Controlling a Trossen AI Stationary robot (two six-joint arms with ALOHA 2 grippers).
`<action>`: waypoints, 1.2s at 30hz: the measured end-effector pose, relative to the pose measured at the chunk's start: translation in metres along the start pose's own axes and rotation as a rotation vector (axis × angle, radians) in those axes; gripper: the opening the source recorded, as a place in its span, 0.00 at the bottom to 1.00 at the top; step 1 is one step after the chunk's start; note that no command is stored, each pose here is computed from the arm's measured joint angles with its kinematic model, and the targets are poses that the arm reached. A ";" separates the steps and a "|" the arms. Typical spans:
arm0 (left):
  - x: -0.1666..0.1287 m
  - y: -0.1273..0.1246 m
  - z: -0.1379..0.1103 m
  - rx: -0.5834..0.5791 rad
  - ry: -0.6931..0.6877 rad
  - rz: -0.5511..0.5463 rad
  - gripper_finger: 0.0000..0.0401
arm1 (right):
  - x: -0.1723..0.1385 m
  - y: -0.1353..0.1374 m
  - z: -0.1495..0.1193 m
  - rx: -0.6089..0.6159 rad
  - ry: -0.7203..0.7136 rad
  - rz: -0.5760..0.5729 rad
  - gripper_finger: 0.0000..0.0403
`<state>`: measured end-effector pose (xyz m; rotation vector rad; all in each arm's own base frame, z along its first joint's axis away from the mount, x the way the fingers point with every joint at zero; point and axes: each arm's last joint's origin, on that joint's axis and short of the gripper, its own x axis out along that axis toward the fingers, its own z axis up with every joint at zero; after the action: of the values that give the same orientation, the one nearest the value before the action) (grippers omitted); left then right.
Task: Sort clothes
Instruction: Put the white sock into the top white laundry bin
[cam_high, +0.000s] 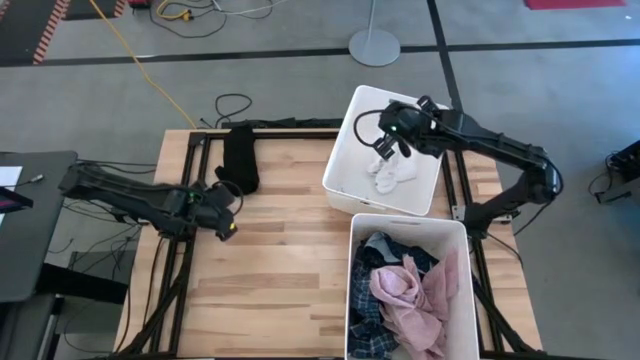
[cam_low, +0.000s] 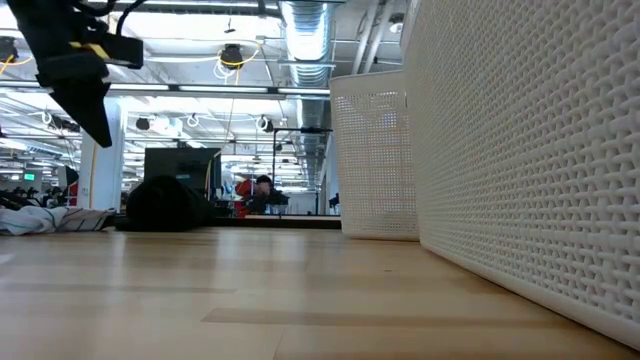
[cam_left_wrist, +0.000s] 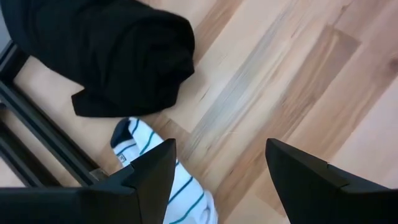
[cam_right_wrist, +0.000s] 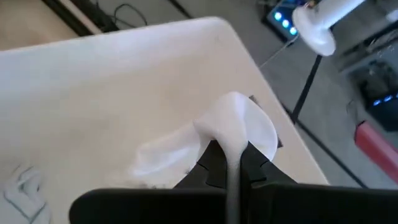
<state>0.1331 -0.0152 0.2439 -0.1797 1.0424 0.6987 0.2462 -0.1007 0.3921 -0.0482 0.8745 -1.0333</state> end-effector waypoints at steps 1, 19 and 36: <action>0.001 -0.001 0.000 -0.002 0.006 0.006 0.61 | 0.003 0.001 0.000 0.003 0.009 0.014 0.03; 0.038 -0.011 -0.023 -0.142 0.177 0.069 0.61 | 0.052 0.011 -0.015 -0.025 0.074 0.153 0.04; 0.080 -0.003 -0.009 -0.143 0.319 0.337 0.61 | 0.057 0.008 -0.016 -0.005 0.089 0.200 0.07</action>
<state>0.1537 0.0140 0.1716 -0.2475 1.3449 1.0755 0.2540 -0.1337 0.3432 0.0800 0.9426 -0.8509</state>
